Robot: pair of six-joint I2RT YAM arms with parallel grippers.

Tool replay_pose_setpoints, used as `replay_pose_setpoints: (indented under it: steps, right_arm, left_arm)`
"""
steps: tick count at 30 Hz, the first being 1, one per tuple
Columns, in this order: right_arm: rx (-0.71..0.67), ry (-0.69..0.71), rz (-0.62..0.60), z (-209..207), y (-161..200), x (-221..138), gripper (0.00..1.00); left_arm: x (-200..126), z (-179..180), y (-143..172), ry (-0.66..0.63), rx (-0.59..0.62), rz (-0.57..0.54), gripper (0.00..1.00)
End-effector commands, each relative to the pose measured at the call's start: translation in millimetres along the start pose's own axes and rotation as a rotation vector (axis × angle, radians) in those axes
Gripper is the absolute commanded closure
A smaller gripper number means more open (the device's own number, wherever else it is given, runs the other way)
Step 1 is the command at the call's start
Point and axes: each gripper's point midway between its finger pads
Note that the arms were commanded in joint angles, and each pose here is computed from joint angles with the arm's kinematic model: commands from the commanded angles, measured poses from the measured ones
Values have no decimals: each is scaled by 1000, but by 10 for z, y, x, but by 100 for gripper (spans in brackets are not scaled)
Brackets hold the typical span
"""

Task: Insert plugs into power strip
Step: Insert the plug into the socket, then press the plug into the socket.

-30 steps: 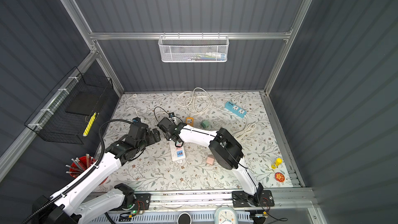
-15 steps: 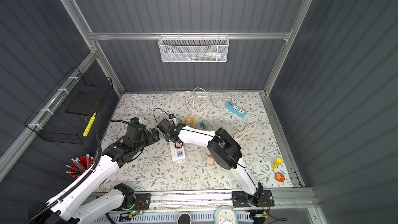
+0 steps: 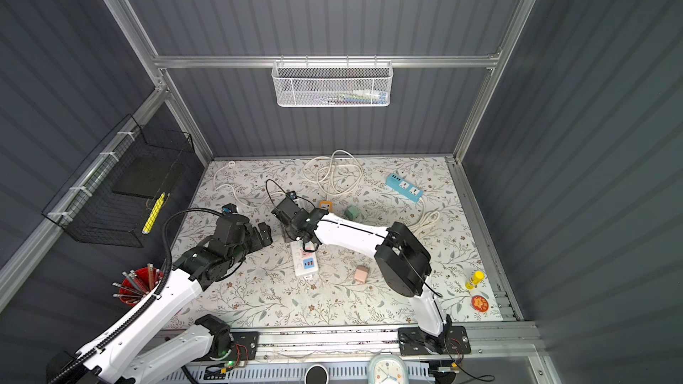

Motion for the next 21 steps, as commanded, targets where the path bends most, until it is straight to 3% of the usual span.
replay_pose_setpoints:
  steps: [1,14,21]
  right_arm:
    - [-9,-37,-22,16,-66,-158,32]
    - [-2,42,-58,-313,-279,-179,36]
    - [-10,75,-11,-406,-135,2,38]
  left_arm:
    - [-102,6,-119,-5,-11,-30,0]
    - [-112,-89,-200,16,-14,-28,0]
    - [-101,-100,-189,23,-14,-25,0]
Point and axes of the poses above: each gripper's point midway between its finger pads, its own x axis out along the fingers, its own z axis along the line the jaws close on, y = z × x, and after that the axes turned 1 degree about x, right-handed
